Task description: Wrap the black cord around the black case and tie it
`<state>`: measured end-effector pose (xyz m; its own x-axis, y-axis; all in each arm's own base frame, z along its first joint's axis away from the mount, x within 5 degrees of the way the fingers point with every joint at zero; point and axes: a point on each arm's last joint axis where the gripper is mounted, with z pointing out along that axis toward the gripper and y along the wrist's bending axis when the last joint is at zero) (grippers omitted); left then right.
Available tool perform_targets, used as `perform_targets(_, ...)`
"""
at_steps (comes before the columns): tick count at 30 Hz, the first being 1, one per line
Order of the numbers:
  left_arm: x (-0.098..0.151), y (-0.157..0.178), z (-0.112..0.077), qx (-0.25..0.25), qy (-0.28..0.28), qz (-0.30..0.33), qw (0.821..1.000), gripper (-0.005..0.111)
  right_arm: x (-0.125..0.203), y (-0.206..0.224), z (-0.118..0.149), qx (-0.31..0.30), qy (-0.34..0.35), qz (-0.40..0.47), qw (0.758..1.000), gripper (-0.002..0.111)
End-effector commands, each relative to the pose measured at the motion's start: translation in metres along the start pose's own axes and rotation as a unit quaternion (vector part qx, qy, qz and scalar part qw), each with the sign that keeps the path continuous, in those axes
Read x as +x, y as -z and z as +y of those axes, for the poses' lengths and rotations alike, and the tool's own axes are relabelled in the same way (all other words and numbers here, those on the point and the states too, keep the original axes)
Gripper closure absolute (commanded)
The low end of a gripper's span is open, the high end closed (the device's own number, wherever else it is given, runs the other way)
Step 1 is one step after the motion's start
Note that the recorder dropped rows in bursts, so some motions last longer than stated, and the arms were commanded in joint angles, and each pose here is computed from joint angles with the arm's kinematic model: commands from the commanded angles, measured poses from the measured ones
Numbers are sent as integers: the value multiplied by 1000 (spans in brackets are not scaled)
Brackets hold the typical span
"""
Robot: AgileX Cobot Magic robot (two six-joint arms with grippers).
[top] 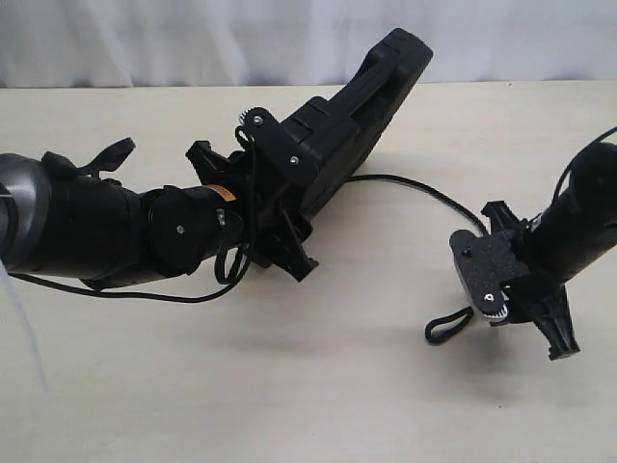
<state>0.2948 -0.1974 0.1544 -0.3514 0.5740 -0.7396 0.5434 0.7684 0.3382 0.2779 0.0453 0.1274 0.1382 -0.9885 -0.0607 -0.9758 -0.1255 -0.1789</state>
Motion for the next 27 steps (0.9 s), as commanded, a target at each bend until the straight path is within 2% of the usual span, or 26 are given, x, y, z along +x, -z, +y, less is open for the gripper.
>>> perform_targets(1, -2, -1, -2, 6, 0, 1, 1000, 107, 2, -17, -2, 4, -2, 4, 1000, 80)
perform_targets(3, -2, -1, -2, 7, 0, 2, 1000, 107, 2, -22, -1, 1, -9, 3, 1000, 88)
perform_targets(5, -1, -1, -3, 14, 0, 6, 1000, 107, -4, -18, -3, 8, -132, -28, 991, 95)
perform_targets(6, -1, -1, -3, 15, 0, 7, 1000, 107, -6, -7, -4, 19, -176, -42, 983, 104)
perform_targets(9, 0, -1, -4, 17, 2, 9, 1000, 107, -6, 40, -10, 91, -266, -89, 955, 104)
perform_targets(10, 0, -1, -4, 17, 2, 9, 1000, 107, -10, 50, -8, 87, -287, -110, 948, 104)
perform_targets(13, 0, -1, -4, 20, 1, 10, 1000, 107, -24, 74, -14, 79, -351, -195, 912, 104)
perform_targets(15, 0, -1, -4, 20, 1, 10, 1000, 107, -35, 95, -31, 66, -386, -259, 883, 104)
perform_targets(17, 0, -1, -4, 20, 0, 10, 1000, 107, -33, 96, -54, 32, -493, -251, 832, 104)
perform_targets(18, 0, -1, -4, 20, 0, 10, 1000, 107, -35, 92, -59, 0, -500, -252, 828, 104)
perform_targets(19, 0, -1, -4, 22, -4, 10, 1000, 107, -39, 92, -68, -31, -514, -268, 814, 104)
perform_targets(21, 0, -1, -7, 37, -34, 8, 999, 107, -45, 97, -84, -41, -552, -311, 773, 104)
perform_targets(23, 0, -1, -7, 38, -36, 7, 999, 107, -46, 106, -93, -35, -574, -337, 745, 104)
perform_targets(24, 0, -1, -8, 43, -53, 6, 998, 107, -44, 106, -96, -29, -607, -338, 719, 104)
perform_targets(26, 6, -5, -14, 67, -69, 24, 995, 106, -44, 106, -96, -25, -609, -338, 717, 104)
perform_targets(27, 11, -7, -17, 78, -70, 36, 994, 101, -43, 106, -96, -26, -611, -335, 717, 104)
